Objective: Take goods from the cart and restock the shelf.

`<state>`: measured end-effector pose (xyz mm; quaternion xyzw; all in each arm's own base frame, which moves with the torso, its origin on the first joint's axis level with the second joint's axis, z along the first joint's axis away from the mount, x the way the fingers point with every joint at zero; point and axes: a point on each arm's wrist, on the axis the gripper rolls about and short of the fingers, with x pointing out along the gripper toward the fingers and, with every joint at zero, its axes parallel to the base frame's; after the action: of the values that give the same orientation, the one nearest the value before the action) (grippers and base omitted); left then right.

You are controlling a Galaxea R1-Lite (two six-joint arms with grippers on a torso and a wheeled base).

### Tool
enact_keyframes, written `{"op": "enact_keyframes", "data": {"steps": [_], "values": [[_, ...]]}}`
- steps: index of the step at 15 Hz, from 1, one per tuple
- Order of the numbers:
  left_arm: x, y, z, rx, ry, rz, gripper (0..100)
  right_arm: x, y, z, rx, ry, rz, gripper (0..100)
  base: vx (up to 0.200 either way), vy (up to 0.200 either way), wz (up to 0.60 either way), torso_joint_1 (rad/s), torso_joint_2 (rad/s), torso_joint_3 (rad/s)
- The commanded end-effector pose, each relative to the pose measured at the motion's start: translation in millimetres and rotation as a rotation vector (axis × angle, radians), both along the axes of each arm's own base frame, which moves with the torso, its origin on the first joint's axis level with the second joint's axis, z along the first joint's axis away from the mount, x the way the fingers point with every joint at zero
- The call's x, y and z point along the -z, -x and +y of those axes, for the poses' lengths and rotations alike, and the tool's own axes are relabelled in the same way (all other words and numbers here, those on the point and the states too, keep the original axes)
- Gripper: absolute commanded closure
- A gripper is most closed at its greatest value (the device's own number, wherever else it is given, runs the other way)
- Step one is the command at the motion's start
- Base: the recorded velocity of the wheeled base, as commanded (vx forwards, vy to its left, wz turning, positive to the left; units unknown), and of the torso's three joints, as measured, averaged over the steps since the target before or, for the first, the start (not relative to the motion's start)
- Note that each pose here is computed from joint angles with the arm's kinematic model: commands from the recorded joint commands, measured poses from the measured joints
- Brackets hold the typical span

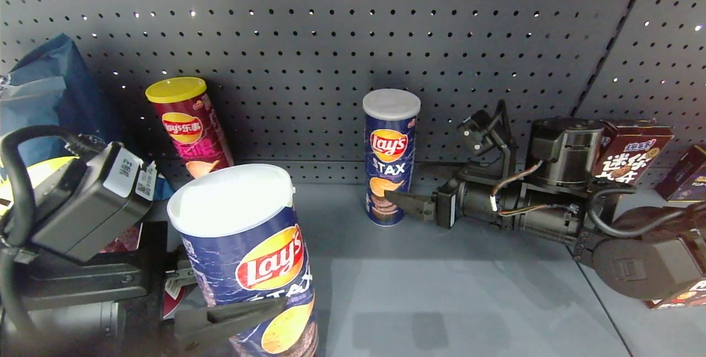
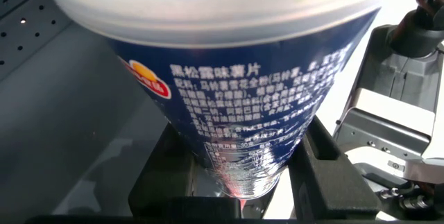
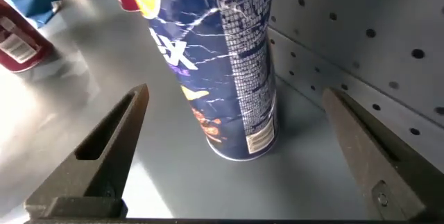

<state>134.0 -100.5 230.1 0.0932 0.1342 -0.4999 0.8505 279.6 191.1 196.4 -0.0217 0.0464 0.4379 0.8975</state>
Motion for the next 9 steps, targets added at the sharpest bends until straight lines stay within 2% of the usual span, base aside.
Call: {"op": "enact_keyframes", "data": {"steps": [1,9], "values": [[0.3,-0.4,0.6,-0.004,0.000,0.001,100,6.0,-4.6,3.1,0.000,0.009,0.013,0,0.000,0.000,0.00,0.000,0.00,0.000],[-0.1,-0.2,0.9,-0.002,0.002,-0.001,100,14.7,-22.8,15.0,0.000,0.011,0.019,0,0.000,0.000,0.00,0.000,0.00,0.000]]}}
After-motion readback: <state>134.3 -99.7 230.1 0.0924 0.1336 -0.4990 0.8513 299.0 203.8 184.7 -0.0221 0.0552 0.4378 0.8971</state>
